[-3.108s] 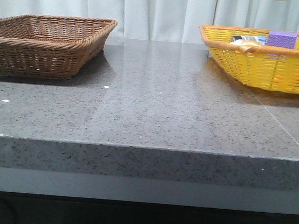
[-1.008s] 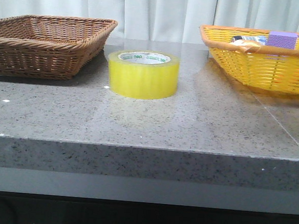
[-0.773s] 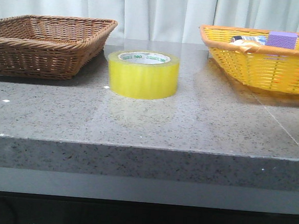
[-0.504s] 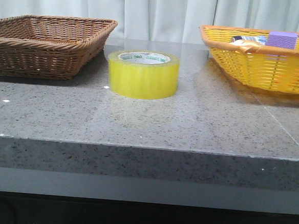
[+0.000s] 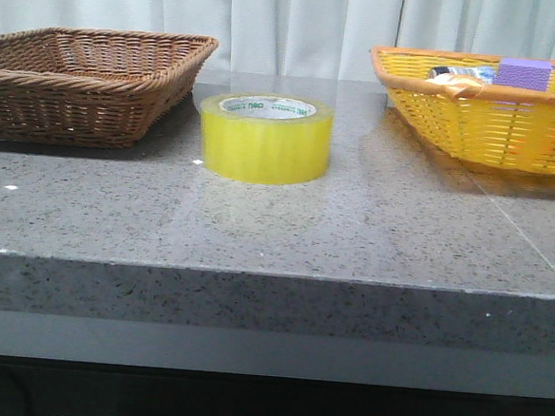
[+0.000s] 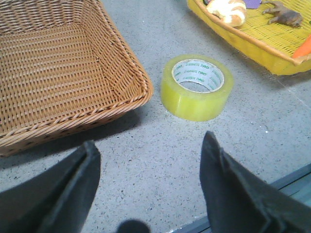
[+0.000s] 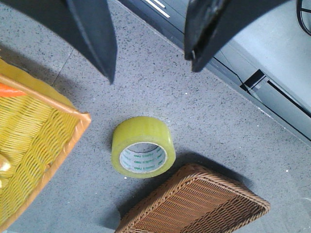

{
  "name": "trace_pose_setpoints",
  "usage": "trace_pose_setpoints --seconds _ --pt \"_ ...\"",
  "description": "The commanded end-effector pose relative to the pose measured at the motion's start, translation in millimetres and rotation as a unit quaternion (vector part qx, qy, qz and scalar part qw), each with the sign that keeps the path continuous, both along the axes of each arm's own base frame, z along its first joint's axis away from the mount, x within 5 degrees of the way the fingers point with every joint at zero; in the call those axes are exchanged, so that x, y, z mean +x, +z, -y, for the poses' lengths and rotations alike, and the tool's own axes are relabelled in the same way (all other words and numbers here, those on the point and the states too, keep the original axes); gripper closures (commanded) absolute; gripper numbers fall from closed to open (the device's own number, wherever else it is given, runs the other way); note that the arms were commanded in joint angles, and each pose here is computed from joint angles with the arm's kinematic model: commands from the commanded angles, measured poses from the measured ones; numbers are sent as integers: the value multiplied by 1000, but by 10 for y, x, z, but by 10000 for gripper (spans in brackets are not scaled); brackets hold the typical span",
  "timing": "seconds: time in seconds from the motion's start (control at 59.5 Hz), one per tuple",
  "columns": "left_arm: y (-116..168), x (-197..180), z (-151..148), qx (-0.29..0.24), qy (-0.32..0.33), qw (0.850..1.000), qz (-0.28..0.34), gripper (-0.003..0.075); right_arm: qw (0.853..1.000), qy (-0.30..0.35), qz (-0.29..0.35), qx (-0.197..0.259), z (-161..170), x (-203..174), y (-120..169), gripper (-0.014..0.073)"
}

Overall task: Transfer tape with both arms
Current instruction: 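Open the right gripper and raise it away from the tape, then lower the left gripper onto the tape roll and grasp its rim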

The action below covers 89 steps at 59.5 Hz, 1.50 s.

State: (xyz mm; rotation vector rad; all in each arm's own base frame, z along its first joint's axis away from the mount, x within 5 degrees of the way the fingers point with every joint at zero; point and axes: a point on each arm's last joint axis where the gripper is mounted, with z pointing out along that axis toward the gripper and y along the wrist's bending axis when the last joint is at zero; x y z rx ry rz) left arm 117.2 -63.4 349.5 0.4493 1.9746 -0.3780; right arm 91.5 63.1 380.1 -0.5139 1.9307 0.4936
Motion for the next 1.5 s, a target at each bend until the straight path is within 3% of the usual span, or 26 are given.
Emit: trace_pose_setpoints --seconds 0.0,0.353,0.437,0.571,0.739,0.806,1.075,1.277,1.478 --pt "241 46 43 -27 -4 999 32 283 999 -8 38 27 7 10 137 233" --pt "712 517 309 83 -59 995 -24 276 999 -8 38 27 7 10 137 233" --pt "750 678 401 110 -81 990 -21 262 999 -8 38 27 7 10 137 233" --pt "761 941 554 141 -110 983 -32 171 999 -8 38 27 7 10 137 233" --pt "728 1260 761 164 -152 974 -45 166 999 -8 38 27 7 10 137 233" --pt "710 1359 867 171 -192 965 -48 166 999 -8 38 27 7 10 137 233" --pt "608 1595 1203 215 -361 907 -42 166 999 -8 38 27 7 10 137 233" --pt "476 1653 1478 242 -417 876 -23 166 999 -8 38 27 7 10 137 233" --pt "235 1706 1730 277 -438 855 -31 166 999 -8 38 27 7 10 137 233"
